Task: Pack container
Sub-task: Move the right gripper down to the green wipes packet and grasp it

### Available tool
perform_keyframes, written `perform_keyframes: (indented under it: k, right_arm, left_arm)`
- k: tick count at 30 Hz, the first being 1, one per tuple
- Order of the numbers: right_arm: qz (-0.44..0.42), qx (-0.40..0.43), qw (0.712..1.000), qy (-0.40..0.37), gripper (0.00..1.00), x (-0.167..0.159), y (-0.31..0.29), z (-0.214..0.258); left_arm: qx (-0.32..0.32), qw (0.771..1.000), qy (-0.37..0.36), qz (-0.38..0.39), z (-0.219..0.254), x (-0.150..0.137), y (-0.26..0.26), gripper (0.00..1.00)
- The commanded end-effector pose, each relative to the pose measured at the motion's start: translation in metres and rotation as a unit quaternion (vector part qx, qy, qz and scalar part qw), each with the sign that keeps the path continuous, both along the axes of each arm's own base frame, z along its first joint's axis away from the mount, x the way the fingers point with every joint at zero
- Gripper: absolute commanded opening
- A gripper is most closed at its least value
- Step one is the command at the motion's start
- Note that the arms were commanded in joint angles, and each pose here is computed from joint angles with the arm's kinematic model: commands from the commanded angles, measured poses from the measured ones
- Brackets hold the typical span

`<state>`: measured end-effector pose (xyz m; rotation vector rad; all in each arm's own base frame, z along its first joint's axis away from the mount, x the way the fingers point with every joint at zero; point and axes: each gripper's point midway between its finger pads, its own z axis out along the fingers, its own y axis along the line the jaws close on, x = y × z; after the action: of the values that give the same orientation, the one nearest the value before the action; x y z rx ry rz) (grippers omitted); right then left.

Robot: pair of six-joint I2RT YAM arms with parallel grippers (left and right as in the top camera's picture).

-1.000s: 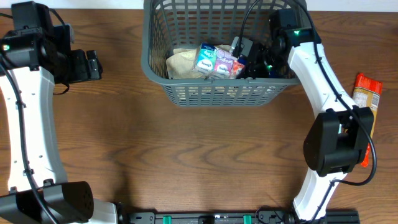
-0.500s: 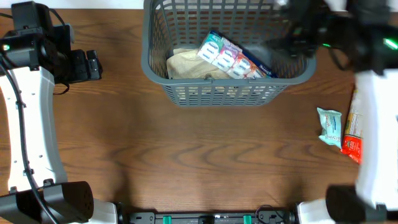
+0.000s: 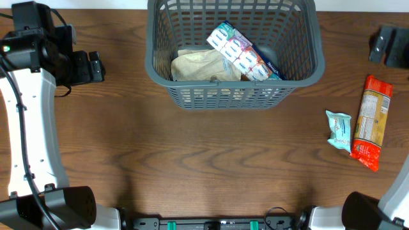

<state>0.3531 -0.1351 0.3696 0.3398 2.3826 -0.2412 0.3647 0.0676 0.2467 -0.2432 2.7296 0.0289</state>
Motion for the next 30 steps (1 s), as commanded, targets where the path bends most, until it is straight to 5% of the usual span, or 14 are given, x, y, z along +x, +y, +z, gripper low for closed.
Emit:
perform_keyframes:
  k: [1, 16, 30]
  right_arm:
    - [-0.078, 0.034, 0.996, 0.029, 0.99, -0.016, -0.020, -0.019]
    - [-0.041, 0.141, 0.974, 0.173, 0.98, -0.082, 0.018, -0.070]
    - [-0.010, 0.198, 0.951, 0.236, 0.99, -0.198, 0.090, -0.141]
  left_arm:
    - [-0.004, 1.000, 0.006, 0.003, -0.004, -0.001, 0.000, 0.99]
    - [0.001, 1.000, -0.021, 0.003, 0.002, 0.011, 0.002, 0.99]
    - [0.009, 0.998, -0.063, 0.003, 0.012, 0.030, 0.006, 0.99]
